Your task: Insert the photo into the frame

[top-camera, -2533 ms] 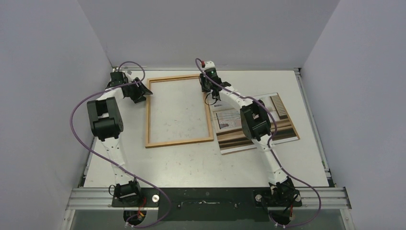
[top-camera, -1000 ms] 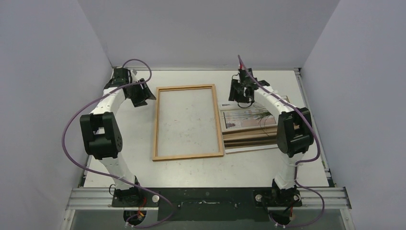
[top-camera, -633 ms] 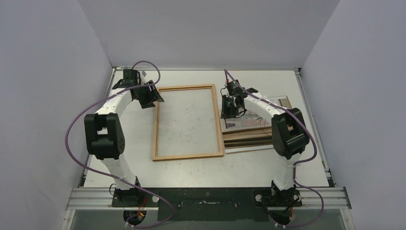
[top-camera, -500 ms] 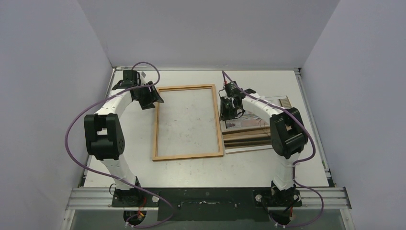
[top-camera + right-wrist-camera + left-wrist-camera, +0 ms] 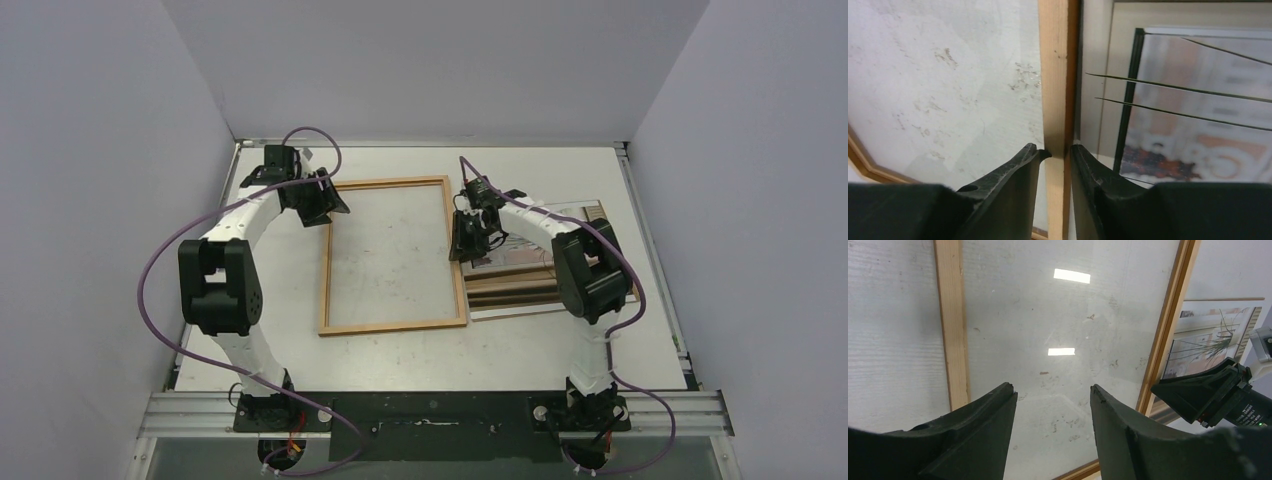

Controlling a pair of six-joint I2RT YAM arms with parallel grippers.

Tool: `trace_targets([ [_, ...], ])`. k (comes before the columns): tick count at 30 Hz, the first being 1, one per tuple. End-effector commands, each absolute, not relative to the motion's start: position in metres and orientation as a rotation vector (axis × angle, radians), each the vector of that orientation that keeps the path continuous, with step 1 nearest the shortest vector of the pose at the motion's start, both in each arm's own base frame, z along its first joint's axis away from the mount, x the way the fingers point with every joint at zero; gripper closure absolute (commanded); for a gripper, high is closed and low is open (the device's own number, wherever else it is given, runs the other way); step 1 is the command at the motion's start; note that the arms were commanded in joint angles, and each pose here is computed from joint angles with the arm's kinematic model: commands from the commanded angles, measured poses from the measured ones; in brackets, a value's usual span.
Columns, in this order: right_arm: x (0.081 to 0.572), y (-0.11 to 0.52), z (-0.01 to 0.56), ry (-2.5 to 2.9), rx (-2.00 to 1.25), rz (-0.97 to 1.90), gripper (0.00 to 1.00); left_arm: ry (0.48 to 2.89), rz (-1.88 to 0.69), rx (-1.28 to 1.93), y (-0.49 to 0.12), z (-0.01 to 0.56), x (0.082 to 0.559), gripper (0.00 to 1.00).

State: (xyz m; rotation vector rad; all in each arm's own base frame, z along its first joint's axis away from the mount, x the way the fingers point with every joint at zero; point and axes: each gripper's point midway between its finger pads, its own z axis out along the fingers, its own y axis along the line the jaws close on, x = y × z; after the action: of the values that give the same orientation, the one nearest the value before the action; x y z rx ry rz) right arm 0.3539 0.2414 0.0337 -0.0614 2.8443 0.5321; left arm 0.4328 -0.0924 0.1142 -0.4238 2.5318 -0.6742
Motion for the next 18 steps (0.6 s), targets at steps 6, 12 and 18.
trace_targets([
  [6, 0.360, 0.280, 0.037, 2.791, -0.080, 0.780, 0.83, 2.431, -0.710, -0.369, -0.103, 0.149, 0.438, 0.46],
  [12, 0.369, 0.303, 0.038, 2.749, -0.096, 0.861, 0.84, 2.413, -0.728, -0.359, -0.109, 0.157, 0.439, 0.46],
  [18, 0.397, 0.265, 0.072, 2.656, -0.045, 0.584, 0.72, 2.388, -0.869, -0.347, -0.140, 0.168, 0.439, 0.44],
])
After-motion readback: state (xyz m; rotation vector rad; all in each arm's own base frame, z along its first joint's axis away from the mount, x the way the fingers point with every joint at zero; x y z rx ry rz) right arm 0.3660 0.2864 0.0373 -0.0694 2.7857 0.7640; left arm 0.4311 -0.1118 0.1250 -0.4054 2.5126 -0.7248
